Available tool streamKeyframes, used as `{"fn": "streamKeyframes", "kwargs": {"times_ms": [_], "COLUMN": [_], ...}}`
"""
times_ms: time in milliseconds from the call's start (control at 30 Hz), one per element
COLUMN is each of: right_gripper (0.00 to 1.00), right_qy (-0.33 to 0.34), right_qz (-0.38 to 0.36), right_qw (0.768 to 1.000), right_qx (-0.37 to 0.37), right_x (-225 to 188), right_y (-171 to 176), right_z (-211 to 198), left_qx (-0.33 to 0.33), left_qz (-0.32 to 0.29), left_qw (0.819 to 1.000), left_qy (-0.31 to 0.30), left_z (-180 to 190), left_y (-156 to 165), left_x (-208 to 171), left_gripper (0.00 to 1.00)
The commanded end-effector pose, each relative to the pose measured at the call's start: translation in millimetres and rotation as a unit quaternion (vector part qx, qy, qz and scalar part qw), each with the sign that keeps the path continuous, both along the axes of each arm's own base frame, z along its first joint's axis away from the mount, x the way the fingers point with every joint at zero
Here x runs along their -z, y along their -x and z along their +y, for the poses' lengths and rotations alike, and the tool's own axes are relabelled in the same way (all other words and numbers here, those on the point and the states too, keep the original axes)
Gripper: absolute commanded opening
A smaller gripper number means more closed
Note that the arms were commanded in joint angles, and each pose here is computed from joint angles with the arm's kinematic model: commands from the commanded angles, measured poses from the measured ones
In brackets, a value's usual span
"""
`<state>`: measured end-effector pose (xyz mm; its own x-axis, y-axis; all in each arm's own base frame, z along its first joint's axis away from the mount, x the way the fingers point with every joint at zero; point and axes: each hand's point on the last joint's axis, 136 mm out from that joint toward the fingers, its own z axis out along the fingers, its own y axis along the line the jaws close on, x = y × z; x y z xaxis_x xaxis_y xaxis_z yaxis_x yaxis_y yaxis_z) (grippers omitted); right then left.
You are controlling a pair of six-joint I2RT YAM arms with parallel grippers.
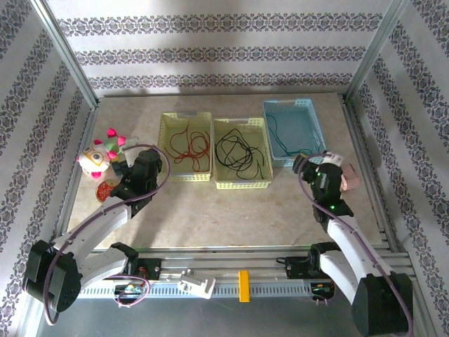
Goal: Untangle the cables
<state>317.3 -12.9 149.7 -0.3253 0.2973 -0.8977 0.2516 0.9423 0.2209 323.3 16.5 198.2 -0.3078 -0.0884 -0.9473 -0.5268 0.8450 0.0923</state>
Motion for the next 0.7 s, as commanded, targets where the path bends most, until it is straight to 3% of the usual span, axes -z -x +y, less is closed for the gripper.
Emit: {"fn": "streamKeyframes", "kwargs": {"times_ms": [0, 100, 167, 267, 367, 400, 500, 600, 667], "right_gripper": [0.98, 0.98, 0.98, 0.98, 0.98, 0.98, 0.98, 0.98, 0.98], "right_qy": [0.095, 0.092, 0.106, 0.163, 0.127, 0.123, 0.116, 0.112, 0.106], "right_qz": [-0.018, -0.001, -0.016, -0.019, -0.068, -0.052, -0.063, -0.075, -0.045], "right_qw": [0.994, 0.992, 0.988, 0.985, 0.988, 0.99, 0.991, 0.987, 0.989], "right_qx": [0.058, 0.088, 0.107, 0.061, 0.055, 0.046, -0.033, -0.085, -0.093], "right_x": [-6.8, 21.6, 23.4, 13.5, 22.4, 24.8, 31.5, 39.1, 45.2], "right_y": [-12.2, -21.7, -31.8, -52.1, -54.7, -54.3, -58.1, -70.6, -67.4], "right_z": [-26.0, -33.2, -36.7, -23.1, -32.5, -30.9, -10.0, 6.7, 6.0], "left_qx": [-0.016, -0.013, -0.018, 0.019, 0.065, 0.095, 0.148, 0.163, 0.166], "left_qz": [0.02, 0.056, 0.077, 0.101, 0.071, 0.064, 0.046, 0.026, -0.008], "left_qw": [0.994, 0.985, 0.983, 0.98, 0.983, 0.983, 0.982, 0.983, 0.984], "left_qy": [-0.108, -0.165, -0.167, -0.169, -0.156, -0.145, -0.106, -0.081, -0.067], "left_z": [20.4, 23.7, 27.1, 16.7, 4.2, -2.3, -12.9, -13.9, -8.3], "left_y": [4.0, 0.2, -2.6, -18.5, -38.6, -46.0, -61.1, -69.3, -71.5], "left_x": [6.7, 31.6, 54.1, 73.7, 73.7, 76.2, 79.3, 80.6, 83.9], "left_gripper": [0.99, 0.99, 0.99, 0.99, 0.99, 0.99, 0.99, 0.99, 0.99]}}
